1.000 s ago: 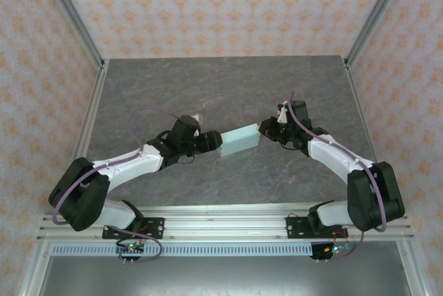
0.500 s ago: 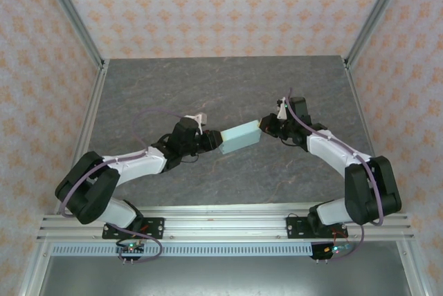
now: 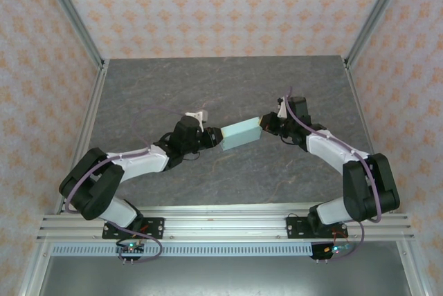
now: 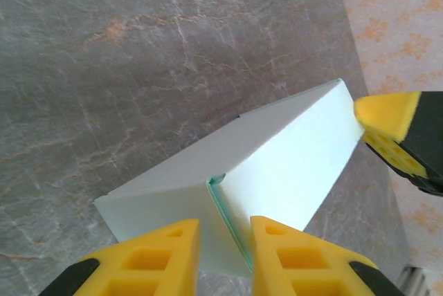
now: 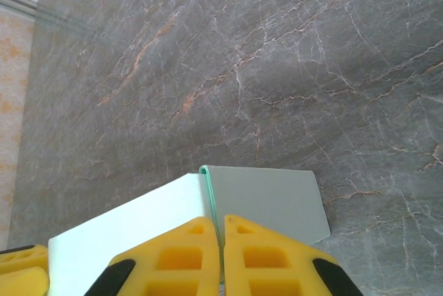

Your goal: Fold the paper box

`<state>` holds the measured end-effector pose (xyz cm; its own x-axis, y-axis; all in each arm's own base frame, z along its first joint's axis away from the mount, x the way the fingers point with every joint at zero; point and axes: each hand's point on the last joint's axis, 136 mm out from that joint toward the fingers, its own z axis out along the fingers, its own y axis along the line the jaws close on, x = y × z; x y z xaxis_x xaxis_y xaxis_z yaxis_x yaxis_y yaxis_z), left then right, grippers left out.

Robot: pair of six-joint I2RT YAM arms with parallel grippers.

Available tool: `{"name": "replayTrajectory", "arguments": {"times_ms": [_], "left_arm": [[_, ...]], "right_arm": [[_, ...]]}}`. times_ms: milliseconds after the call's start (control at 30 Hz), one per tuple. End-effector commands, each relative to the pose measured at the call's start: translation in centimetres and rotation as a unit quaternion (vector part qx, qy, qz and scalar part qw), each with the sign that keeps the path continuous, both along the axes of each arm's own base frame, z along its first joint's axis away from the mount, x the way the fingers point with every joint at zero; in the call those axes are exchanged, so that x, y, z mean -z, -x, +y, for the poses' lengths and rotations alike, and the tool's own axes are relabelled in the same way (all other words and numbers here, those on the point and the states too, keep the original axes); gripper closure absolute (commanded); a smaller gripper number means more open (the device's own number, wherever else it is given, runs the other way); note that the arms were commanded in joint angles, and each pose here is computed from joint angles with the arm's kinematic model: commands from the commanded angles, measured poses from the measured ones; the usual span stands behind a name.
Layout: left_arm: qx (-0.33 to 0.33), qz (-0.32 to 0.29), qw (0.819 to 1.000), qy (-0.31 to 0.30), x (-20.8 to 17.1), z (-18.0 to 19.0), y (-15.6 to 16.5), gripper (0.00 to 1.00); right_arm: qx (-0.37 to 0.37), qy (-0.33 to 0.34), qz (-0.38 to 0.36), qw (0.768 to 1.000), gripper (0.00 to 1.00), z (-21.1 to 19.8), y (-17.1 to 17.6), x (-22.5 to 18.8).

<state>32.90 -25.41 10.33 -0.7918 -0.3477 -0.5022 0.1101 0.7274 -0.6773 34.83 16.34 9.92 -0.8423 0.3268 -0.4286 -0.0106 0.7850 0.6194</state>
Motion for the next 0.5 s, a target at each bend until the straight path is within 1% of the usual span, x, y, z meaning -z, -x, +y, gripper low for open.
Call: {"name": "replayTrajectory", "arguments": {"times_ms": [0, 100, 167, 233, 333, 467], "left_arm": [[-0.033, 0.162, 0.967, -0.191, 10.2, 7.0, 5.6, 0.76], [-0.037, 0.153, 0.970, -0.185, 9.7, 6.6, 4.7, 0.75], [-0.038, 0.146, 0.972, -0.181, 9.2, 6.2, 4.1, 0.75], [-0.037, 0.136, 0.973, -0.185, 8.5, 5.9, 3.4, 0.74], [-0.033, 0.121, 0.975, -0.182, 7.5, 5.3, 2.2, 0.73], [-0.028, 0.100, 0.980, -0.172, 5.5, 4.1, 0.5, 0.71]], "right_arm": [[0.035, 0.124, 0.253, 0.959, 0.93, -5.1, 10.2, 11.9], [0.032, 0.122, 0.247, 0.961, 0.93, -5.0, 10.0, 11.5], [0.027, 0.111, 0.228, 0.967, 0.93, -4.5, 9.2, 10.4], [0.019, 0.093, 0.198, 0.976, 0.92, -3.3, 8.0, 8.7], [0.008, 0.066, 0.159, 0.985, 0.87, -1.6, 5.8, 6.4], [-0.005, 0.033, 0.127, 0.991, 0.85, 0.0, 3.4, 3.9]]}}
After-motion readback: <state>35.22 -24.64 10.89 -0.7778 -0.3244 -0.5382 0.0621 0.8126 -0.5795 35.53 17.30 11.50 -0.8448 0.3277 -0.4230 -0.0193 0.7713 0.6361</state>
